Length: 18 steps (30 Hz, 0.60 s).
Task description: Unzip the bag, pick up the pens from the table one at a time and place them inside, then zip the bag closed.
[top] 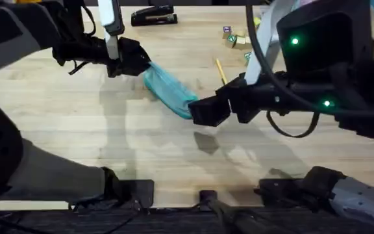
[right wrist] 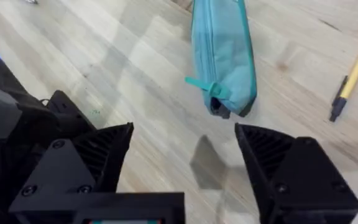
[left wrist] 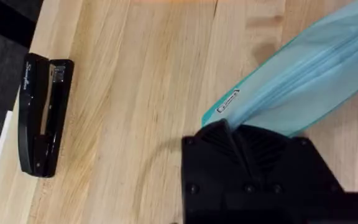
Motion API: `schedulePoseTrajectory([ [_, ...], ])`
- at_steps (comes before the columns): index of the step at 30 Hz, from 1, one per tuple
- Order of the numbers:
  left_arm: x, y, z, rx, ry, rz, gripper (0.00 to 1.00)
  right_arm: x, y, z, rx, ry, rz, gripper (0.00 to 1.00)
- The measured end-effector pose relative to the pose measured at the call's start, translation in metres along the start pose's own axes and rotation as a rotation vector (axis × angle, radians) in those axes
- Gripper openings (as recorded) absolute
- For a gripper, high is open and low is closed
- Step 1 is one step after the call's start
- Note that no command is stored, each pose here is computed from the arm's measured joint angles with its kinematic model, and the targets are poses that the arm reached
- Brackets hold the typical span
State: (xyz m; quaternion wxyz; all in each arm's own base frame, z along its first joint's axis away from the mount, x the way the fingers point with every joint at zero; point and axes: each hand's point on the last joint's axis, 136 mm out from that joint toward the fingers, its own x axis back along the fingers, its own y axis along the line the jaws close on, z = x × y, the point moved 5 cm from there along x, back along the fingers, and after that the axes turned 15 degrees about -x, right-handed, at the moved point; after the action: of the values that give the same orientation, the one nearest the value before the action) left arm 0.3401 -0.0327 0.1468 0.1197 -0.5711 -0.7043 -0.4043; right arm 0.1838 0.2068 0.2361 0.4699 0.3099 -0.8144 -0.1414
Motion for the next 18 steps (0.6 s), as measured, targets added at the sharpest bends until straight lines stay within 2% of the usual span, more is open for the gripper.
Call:
schedulePoseTrajectory([
  [8, 0.000, 0.000, 0.000, 0.000, 0.000, 0.000, 0.042, -0.003, -0.001, 0.000, -0.022, 0.007, 0.005, 0.998],
  [18, 0.000, 0.000, 0.000, 0.000, 0.000, 0.000, 0.041, -0.046, -0.013, 0.001, -0.067, 0.087, 0.060, 0.997],
])
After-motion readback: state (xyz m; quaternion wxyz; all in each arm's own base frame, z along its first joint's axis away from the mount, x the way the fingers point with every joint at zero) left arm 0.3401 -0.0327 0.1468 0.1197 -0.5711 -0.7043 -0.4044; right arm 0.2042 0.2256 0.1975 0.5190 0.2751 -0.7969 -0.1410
